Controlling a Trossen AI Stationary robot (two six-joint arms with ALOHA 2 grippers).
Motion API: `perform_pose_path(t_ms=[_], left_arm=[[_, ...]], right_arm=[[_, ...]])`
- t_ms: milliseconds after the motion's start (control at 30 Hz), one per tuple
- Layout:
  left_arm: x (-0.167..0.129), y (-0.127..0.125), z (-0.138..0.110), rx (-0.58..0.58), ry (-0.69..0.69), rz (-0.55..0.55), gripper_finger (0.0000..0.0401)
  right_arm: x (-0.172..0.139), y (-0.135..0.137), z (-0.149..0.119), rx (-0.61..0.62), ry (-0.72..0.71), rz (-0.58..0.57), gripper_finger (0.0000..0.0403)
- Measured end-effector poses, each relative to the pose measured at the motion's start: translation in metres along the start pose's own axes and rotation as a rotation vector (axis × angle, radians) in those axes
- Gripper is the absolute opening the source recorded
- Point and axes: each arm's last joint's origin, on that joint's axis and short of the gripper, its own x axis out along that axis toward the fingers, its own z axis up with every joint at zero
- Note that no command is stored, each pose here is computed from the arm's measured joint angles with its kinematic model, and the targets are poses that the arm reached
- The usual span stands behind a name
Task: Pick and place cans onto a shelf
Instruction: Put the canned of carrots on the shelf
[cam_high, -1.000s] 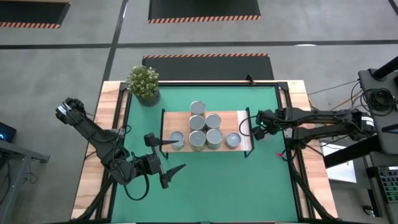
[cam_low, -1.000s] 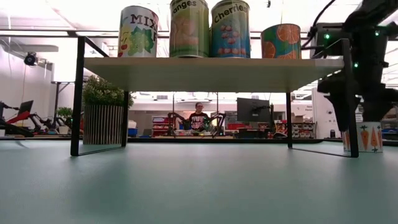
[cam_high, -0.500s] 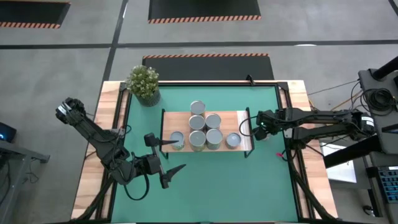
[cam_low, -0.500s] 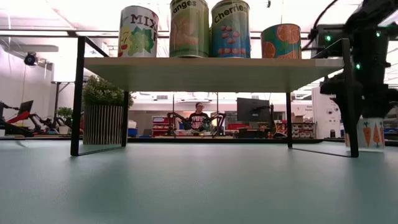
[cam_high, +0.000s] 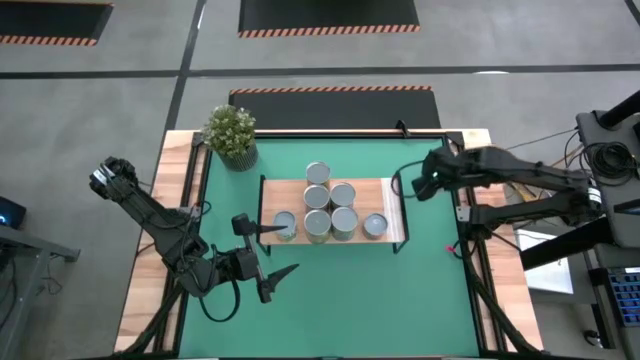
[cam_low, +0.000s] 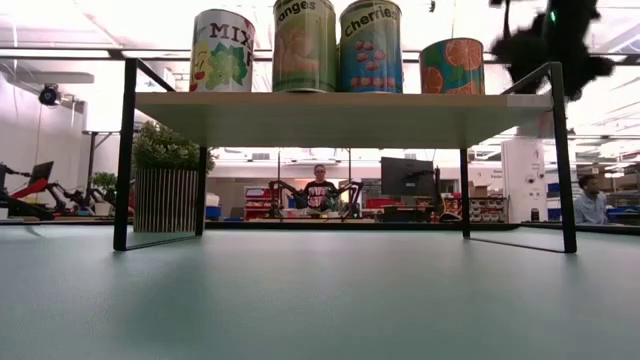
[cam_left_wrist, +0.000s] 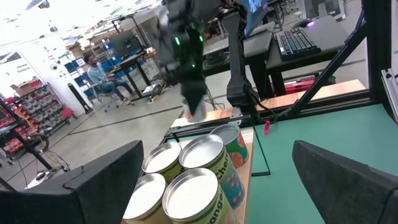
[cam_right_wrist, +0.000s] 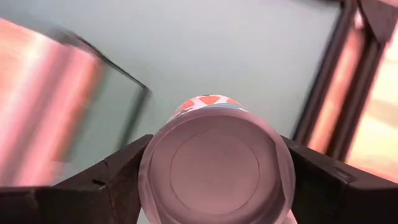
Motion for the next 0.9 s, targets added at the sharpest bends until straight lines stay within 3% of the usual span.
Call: perform_pose_path(t_ms=[367, 667, 900], left_arm=[[0.000, 0.000, 0.000, 0.000, 0.000, 0.000, 0.0393], [0.000, 0.000, 0.000, 0.000, 0.000, 0.000, 0.0393], [0.000, 0.000, 0.000, 0.000, 0.000, 0.000, 0.0393]], right_arm=[[-0.076, 0.015, 0.044, -0.056, -0.196, 0.193, 0.0289], [-0.074, 0.060, 0.062, -0.243, -0.069, 0.287, 0.0290], [-0.073, 0.088, 0.071, -0.350, -0.022, 0.257, 0.0290]])
